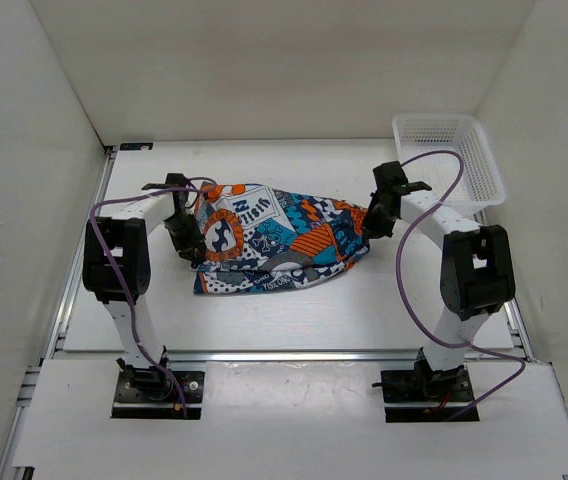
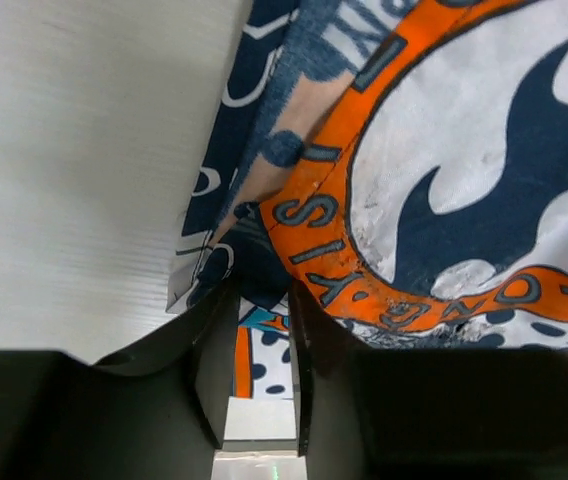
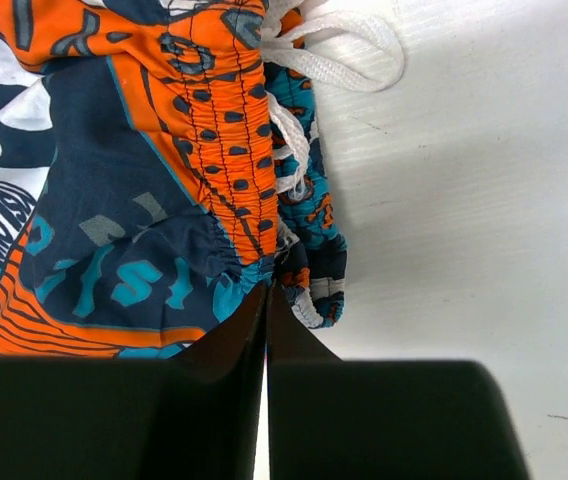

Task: Fold and stack the shorts
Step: Fold the shorts

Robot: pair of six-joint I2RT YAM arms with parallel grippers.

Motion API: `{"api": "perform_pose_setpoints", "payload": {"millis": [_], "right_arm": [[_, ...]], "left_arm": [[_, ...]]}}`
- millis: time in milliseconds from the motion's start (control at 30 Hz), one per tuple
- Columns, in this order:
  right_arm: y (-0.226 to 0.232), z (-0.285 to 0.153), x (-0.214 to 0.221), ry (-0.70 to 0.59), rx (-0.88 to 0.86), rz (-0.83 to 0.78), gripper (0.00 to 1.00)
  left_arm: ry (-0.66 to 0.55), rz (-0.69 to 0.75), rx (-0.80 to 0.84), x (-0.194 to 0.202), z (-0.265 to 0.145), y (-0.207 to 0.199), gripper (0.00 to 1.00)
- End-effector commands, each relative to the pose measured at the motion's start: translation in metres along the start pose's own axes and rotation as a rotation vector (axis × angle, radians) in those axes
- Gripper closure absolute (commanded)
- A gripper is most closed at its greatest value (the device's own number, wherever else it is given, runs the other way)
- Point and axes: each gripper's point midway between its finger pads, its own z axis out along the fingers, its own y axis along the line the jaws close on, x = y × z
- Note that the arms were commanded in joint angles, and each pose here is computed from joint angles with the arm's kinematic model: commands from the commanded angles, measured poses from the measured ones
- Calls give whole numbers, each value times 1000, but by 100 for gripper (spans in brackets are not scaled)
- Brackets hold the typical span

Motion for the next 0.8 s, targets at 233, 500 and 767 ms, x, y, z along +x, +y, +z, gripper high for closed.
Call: {"api": "perform_pose_setpoints", "payload": {"millis": [233,500,767], "right_arm": [[13,-18,-16,-47,-53,-15,99],[12,-27,-15,-53,-54,-24,99],[14,-27,-14,-47,-62,-24,99]], "left_arm": [[-116,25,38,-24,-30,-12,90],[-151,48,50,-24,-47,-20,45],[-48,97,2,-10,-9,-23,34]]}}
